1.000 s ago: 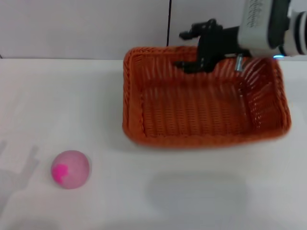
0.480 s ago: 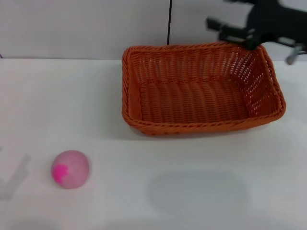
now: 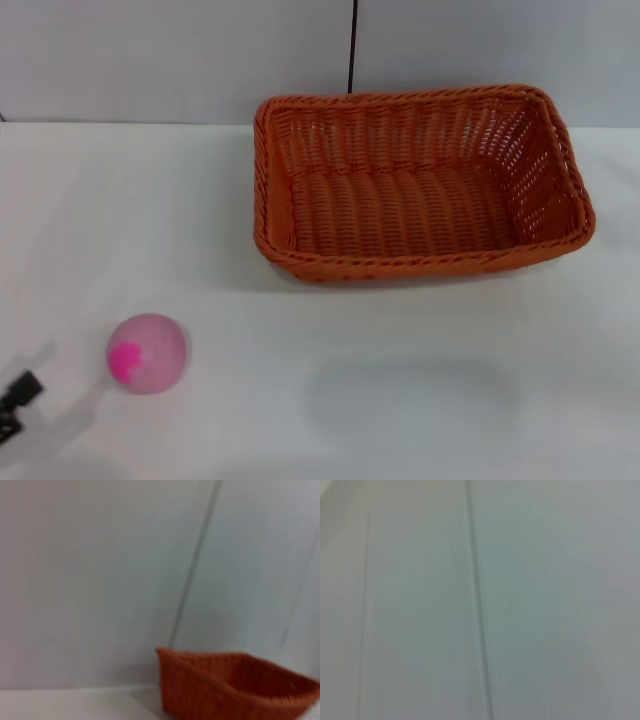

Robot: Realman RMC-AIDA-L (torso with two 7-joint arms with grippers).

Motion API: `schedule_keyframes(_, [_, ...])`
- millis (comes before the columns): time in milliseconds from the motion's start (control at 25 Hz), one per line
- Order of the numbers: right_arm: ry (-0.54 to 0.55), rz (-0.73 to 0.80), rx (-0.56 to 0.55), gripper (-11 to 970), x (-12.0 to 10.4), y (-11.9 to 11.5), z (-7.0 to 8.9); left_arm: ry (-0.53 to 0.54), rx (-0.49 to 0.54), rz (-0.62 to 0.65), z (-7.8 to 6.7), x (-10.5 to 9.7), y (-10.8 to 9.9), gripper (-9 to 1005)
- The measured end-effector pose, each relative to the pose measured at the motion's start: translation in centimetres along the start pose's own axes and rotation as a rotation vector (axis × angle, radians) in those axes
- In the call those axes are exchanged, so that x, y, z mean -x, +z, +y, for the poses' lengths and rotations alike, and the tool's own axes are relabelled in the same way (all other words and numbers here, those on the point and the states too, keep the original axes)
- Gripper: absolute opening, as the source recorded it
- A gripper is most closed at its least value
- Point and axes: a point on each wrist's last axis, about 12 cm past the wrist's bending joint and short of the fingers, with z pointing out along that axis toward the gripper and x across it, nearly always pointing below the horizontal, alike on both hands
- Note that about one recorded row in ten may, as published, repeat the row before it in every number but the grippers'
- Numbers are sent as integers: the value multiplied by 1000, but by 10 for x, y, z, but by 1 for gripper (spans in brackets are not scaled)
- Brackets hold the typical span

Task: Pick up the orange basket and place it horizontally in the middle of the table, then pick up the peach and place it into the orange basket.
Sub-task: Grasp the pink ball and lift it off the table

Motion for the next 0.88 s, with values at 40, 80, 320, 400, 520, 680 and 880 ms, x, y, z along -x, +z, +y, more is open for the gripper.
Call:
schedule_keyframes(40, [0, 0, 0, 696, 0, 0, 0, 0, 0, 0, 0, 0, 0, 772])
schedule_keyframes(80, [10, -37, -23, 696, -1, -10, 1, 11, -20, 14, 1, -2, 6, 771])
schedule_keyframes(320, [37, -138, -106, 696, -2, -42, 4, 90, -72, 10, 1, -11, 40, 770])
schedule_keyframes(400, [36, -149, -124, 696, -1, -49, 5, 106, -83, 14, 1, -13, 51, 770])
schedule_keyframes(520, [39, -159, -127, 696, 1, -52, 6, 121, -93, 34, 2, -18, 66, 769])
schedule_keyframes(680, [41, -177, -133, 695, 3, -56, 7, 147, -108, 64, 2, -24, 83, 768])
schedule_keyframes(880, [54, -184, -143, 695, 3, -59, 7, 150, -156, 113, 2, -26, 93, 767])
